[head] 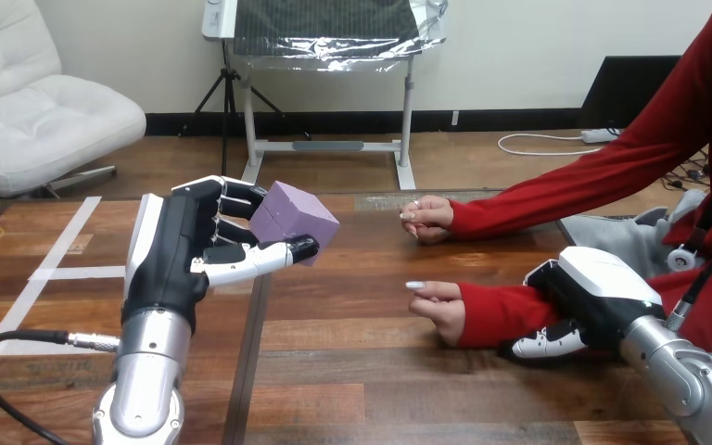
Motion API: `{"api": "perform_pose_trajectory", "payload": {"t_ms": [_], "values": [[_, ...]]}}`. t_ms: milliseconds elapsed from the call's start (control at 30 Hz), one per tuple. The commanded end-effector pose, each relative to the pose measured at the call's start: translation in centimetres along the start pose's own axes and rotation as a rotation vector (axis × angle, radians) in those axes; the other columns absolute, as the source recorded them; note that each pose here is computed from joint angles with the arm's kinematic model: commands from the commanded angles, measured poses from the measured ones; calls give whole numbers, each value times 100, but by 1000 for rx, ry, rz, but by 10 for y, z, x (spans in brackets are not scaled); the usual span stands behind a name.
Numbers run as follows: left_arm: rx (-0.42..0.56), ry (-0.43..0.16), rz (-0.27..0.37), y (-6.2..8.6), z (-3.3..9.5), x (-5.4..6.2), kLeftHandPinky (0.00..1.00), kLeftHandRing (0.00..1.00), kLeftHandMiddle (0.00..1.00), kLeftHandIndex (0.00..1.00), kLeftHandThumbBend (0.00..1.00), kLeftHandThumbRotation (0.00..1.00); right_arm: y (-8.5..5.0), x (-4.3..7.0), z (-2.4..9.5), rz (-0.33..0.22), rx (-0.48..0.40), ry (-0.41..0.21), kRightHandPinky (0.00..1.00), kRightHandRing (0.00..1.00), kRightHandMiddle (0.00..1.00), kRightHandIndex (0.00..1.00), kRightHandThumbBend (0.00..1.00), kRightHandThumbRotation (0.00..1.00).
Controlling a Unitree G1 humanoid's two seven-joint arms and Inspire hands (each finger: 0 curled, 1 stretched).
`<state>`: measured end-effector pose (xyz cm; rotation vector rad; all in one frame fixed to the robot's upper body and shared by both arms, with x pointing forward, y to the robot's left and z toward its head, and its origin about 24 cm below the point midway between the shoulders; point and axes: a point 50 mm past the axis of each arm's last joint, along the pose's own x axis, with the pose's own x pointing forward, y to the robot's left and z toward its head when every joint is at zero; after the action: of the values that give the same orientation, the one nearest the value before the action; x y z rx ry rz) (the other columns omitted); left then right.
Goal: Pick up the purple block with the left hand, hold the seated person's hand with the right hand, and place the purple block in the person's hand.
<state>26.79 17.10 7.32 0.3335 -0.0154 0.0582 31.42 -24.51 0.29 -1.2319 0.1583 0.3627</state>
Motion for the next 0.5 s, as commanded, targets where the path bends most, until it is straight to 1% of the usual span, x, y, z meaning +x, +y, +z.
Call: {"api": "perform_pose_trajectory", "payload": {"t_ms": [0,133,233,467], "values": [[-14,-86,16,3,21,3,34,39,42,45,59,0,-18,10,11,-28,40,-26,22,26,33,33,64,26],[-12,-92,16,3,21,4,34,39,42,45,59,0,-21,10,10,-29,63,-27,22,26,32,32,65,24],[-14,-87,19,3,20,4,34,39,42,45,59,0,-23,9,10,-32,79,-34,21,25,31,31,67,20],[-19,-81,18,2,20,5,34,40,42,45,59,0,-28,8,9,-44,92,-44,22,26,31,31,69,16]]}}
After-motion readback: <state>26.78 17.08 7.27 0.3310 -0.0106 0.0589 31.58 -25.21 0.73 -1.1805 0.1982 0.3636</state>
